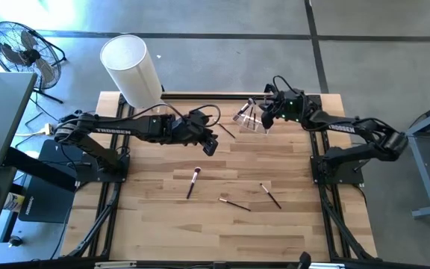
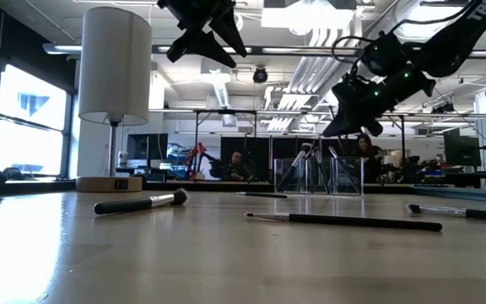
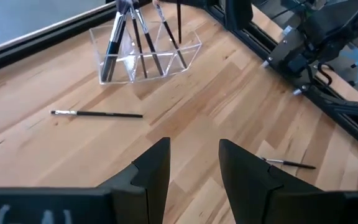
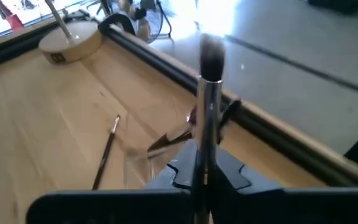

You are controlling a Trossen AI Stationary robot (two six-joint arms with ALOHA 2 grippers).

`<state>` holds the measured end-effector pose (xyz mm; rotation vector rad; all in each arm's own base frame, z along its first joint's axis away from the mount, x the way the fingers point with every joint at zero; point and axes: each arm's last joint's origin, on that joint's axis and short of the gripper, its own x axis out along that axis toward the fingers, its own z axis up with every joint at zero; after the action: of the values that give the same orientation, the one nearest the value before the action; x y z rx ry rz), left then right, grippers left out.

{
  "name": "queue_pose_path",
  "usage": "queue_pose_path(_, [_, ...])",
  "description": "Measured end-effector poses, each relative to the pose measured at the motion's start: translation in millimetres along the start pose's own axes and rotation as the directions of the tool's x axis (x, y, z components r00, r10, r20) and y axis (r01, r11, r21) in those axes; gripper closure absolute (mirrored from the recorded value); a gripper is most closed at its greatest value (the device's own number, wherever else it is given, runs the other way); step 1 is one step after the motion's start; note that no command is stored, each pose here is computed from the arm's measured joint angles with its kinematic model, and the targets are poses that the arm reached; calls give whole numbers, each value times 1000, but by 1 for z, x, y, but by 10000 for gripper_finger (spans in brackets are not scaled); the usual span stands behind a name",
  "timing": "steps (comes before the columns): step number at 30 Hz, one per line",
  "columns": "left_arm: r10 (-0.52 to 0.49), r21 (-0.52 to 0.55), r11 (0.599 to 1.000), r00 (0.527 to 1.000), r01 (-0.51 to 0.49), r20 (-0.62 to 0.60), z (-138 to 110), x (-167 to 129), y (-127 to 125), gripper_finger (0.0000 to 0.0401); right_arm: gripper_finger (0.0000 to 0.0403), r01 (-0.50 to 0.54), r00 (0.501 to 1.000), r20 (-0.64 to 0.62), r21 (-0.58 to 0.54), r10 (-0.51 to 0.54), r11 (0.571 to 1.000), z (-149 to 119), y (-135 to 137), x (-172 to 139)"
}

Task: Pick & Place Makeup Brushes
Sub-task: Put the black makeup brush into the transparent organizer

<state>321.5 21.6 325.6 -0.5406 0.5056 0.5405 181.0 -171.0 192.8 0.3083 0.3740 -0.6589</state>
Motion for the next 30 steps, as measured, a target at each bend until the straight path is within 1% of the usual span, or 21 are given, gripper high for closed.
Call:
queue_pose_path(3, [8, 1, 1000, 1000, -8, -7, -1, 0, 1, 266, 350, 20, 999, -34, 31, -19, 999, -4, -1, 1])
queue_pose_path(7, [27, 3, 1000, 999, -27, -26, -3, 0, 2, 266, 318, 31, 999, -37, 45, -30, 999, -4, -2, 1])
queue_pose_path(10, [62, 13, 998, 995, -62, -72, -7, 0, 6, 266, 304, 28, 999, -36, 69, -26, 997, -4, -1, 0])
queue_pose_path(13, [86, 71, 995, 984, -76, -153, -14, -1, 11, 266, 300, -22, 1000, -13, 94, 23, 995, 1, 2, -7])
queue_pose_path(15, [87, 96, 993, 978, -69, -190, -22, -3, 16, 266, 306, -52, 999, 4, 99, 52, 994, 5, 6, -13])
queue_pose_path(18, [62, 95, 995, 978, -44, -199, -37, -3, 27, 279, 333, -48, 999, 17, 81, 46, 996, 9, 16, -25])
queue_pose_path(20, [42, 83, 996, 975, -24, -218, -52, -7, 40, 303, 362, -14, 1000, 19, 45, 13, 999, 10, 24, -35])
queue_pose_path(22, [-18, 60, 998, 981, 30, -192, -62, -10, 47, 335, 391, 32, 999, 21, 22, -33, 999, 10, 31, -47])
queue_pose_path(23, [-34, 55, 997, 981, 46, -193, -68, -14, 53, 353, 396, 47, 999, 28, 14, -47, 999, 10, 35, -52])
queue_pose_path(25, [-53, 53, 996, 978, 65, -201, -80, -23, 64, 386, 392, 58, 997, 48, 34, -59, 998, 13, 43, -62])
queue_pose_path(26, [-90, 48, 994, 979, 100, -185, -83, -26, 66, 393, 390, 55, 998, 40, 40, -57, 998, 13, 48, -67])
queue_pose_path(27, [-105, 61, 991, 978, 118, -178, -88, -32, 68, 393, 391, 46, 998, 33, 38, -47, 998, 15, 55, -71])
queue_pose_path(28, [-117, 92, 987, 977, 134, -177, -93, -36, 71, 392, 396, 30, 999, 30, 37, -31, 999, 19, 63, -74])
queue_pose_path(30, [-180, 169, 964, 971, 206, -157, -99, -48, 69, 398, 400, 26, 1000, -9, 16, -26, 1000, 24, 78, -81])
